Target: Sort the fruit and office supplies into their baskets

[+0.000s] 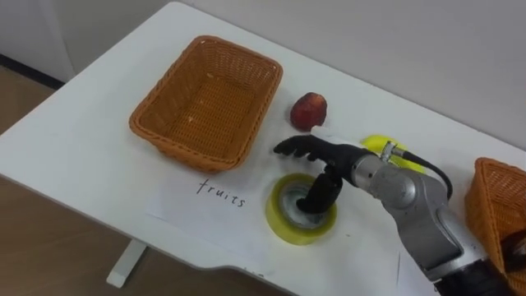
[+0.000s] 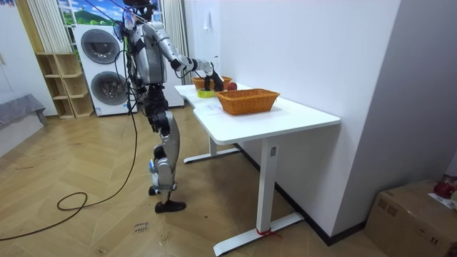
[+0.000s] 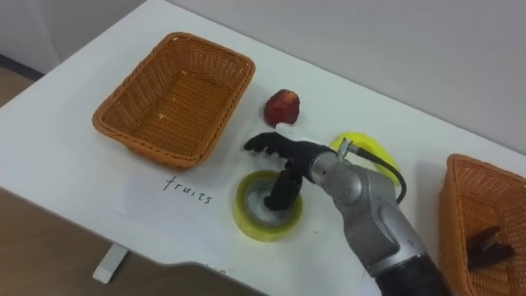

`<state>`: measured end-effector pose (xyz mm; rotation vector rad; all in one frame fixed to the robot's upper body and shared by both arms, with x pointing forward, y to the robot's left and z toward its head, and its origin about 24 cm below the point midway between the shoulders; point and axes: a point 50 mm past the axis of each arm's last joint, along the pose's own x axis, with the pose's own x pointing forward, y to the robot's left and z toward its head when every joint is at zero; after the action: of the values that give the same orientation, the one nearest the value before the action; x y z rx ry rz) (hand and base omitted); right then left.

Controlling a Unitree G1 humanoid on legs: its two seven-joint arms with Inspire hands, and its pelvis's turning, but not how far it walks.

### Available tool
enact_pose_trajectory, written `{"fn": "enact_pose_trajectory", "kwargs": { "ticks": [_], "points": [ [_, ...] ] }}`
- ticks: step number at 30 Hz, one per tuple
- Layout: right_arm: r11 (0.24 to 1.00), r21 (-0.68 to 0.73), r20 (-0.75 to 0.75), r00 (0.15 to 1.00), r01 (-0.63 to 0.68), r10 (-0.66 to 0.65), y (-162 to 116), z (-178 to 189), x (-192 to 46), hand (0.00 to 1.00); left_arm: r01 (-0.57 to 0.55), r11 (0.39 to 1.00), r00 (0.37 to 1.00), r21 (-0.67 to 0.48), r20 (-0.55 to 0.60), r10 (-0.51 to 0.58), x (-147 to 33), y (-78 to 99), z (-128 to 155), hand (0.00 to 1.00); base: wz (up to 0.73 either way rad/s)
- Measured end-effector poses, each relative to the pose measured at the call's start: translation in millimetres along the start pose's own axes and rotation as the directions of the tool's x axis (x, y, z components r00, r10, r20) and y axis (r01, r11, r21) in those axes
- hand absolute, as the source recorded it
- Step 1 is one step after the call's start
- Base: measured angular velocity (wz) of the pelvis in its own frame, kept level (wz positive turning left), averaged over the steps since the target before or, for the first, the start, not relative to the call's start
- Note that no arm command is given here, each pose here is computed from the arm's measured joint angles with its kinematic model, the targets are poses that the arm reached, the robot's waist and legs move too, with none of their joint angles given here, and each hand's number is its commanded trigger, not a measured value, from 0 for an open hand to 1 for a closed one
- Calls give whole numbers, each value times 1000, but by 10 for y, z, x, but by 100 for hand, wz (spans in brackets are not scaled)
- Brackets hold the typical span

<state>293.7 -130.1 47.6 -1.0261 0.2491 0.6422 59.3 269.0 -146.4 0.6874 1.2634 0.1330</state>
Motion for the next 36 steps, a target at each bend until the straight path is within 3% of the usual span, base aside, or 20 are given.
{"fn": "enact_pose_trajectory", "kwargs": {
  "ticks": [28, 36],
  "points": [
    [999, -22, -10, 999, -37, 37, 45, -10, -17, 100, -17, 1000, 1000, -4, 10, 17, 3, 4, 34, 0, 0],
    [999, -23, 16, 999, 29, -28, -98, 16, -110, 100, -7, 1000, 1000, 1, -27, 7, -14, -33, -89, 0, -1]
  ]
}}
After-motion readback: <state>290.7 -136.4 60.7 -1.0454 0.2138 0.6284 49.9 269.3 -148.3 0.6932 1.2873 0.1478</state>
